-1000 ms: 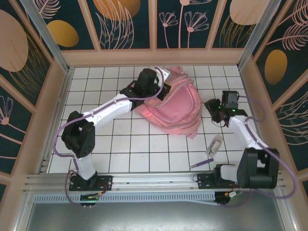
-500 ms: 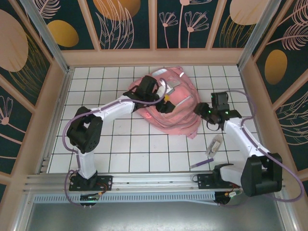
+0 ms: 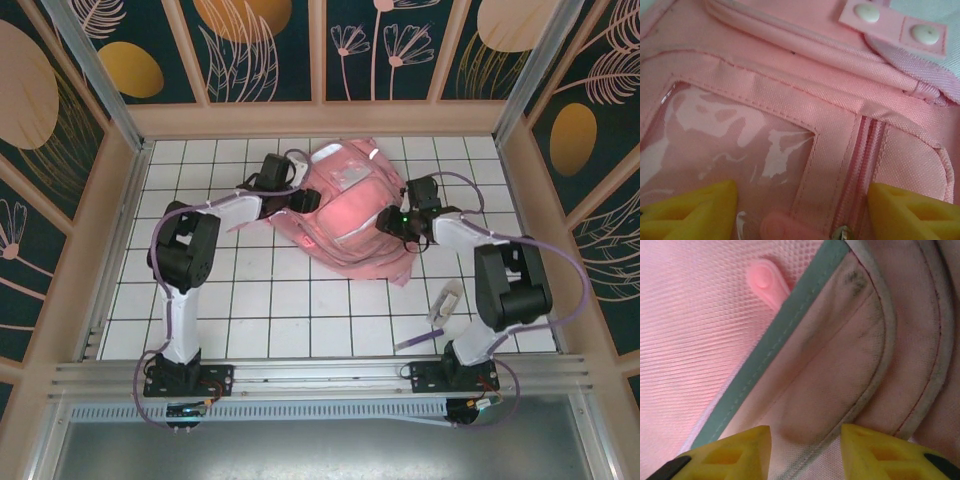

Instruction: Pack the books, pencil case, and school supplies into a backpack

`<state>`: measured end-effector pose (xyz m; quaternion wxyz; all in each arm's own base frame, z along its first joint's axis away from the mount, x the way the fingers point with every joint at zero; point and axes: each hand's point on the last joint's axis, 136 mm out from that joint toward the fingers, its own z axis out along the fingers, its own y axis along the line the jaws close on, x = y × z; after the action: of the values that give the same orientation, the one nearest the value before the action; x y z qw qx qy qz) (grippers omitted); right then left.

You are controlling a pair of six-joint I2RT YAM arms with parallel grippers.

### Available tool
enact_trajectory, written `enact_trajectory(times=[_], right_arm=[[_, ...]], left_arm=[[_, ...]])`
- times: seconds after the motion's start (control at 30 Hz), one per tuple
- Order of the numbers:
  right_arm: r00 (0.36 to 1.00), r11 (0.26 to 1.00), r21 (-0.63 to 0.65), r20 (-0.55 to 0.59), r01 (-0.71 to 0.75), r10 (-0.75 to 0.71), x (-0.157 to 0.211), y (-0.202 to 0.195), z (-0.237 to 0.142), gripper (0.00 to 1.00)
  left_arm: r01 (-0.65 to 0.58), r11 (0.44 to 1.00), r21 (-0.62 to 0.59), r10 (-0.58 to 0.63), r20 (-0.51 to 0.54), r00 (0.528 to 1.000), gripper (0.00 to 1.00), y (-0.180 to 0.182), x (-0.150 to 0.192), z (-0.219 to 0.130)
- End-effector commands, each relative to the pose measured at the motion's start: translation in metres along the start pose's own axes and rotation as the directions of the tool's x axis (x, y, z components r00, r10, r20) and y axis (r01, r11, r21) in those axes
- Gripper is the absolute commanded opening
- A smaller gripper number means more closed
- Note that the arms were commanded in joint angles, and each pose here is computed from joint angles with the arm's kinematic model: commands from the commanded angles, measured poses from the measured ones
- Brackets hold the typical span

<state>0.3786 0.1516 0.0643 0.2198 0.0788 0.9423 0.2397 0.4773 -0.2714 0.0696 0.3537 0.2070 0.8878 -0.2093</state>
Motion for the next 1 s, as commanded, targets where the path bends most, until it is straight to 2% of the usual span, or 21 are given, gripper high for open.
enact_trajectory(times=[0.0,0.1,0.23,0.37,0.53,0.6,0.67,0.73,0.83,0.9,0.97], right_arm=[[0.99,0.968,-0.215,0.088,0.13,-0.113,-0.035,0.051,0.014,0.4],[0.983,0.942,-0.293,0.128,0.161,-0.129,-0.056,0.069,0.025,0.41],[0.979,0.902,-0.387,0.143,0.191,-0.146,-0.08,0.089,0.049,0.41],[0.981,0.867,-0.467,0.155,0.174,-0.114,-0.102,0.109,0.055,0.43],[0.98,0.855,-0.492,0.18,0.163,-0.083,-0.109,0.12,0.018,0.49],[0.979,0.869,-0.466,0.182,0.164,-0.087,-0.101,0.115,0.0,0.49],[0.976,0.894,-0.409,0.189,0.182,-0.113,-0.085,0.106,-0.019,0.49],[0.972,0.924,-0.331,0.197,0.192,-0.131,-0.07,0.091,-0.033,0.5],[0.972,0.957,-0.226,0.188,0.182,-0.141,-0.043,0.065,-0.049,0.5],[0.975,0.97,-0.17,0.167,0.174,-0.146,-0.028,0.052,-0.059,0.5],[0.98,0.978,-0.13,0.136,0.165,-0.147,-0.012,0.042,-0.067,0.49]], left_arm=[[0.027,0.999,0.037,-0.021,-0.137,0.99,0.67,-0.025,0.062,-0.026],[-0.105,0.994,0.039,0.111,-0.23,0.967,0.67,-0.046,0.105,-0.056],[-0.166,0.956,0.243,0.242,-0.326,0.914,0.66,-0.105,0.156,-0.087],[-0.301,0.9,0.316,0.392,-0.28,0.877,0.66,-0.131,0.145,-0.116],[-0.499,0.837,0.226,0.54,-0.181,0.822,0.66,-0.119,0.111,-0.125],[-0.51,0.836,0.204,0.543,-0.177,0.821,0.66,-0.117,0.106,-0.119],[-0.49,0.836,0.244,0.533,-0.158,0.831,0.66,-0.129,0.104,-0.113],[-0.501,0.803,0.322,0.562,-0.132,0.816,0.67,-0.153,0.11,-0.109],[-0.537,0.756,0.373,0.604,-0.085,0.792,0.7,-0.187,0.12,-0.101],[-0.509,0.774,0.377,0.575,-0.081,0.814,0.71,-0.2,0.12,-0.093],[-0.497,0.82,0.284,0.546,-0.125,0.828,0.68,-0.191,0.121,-0.077]])
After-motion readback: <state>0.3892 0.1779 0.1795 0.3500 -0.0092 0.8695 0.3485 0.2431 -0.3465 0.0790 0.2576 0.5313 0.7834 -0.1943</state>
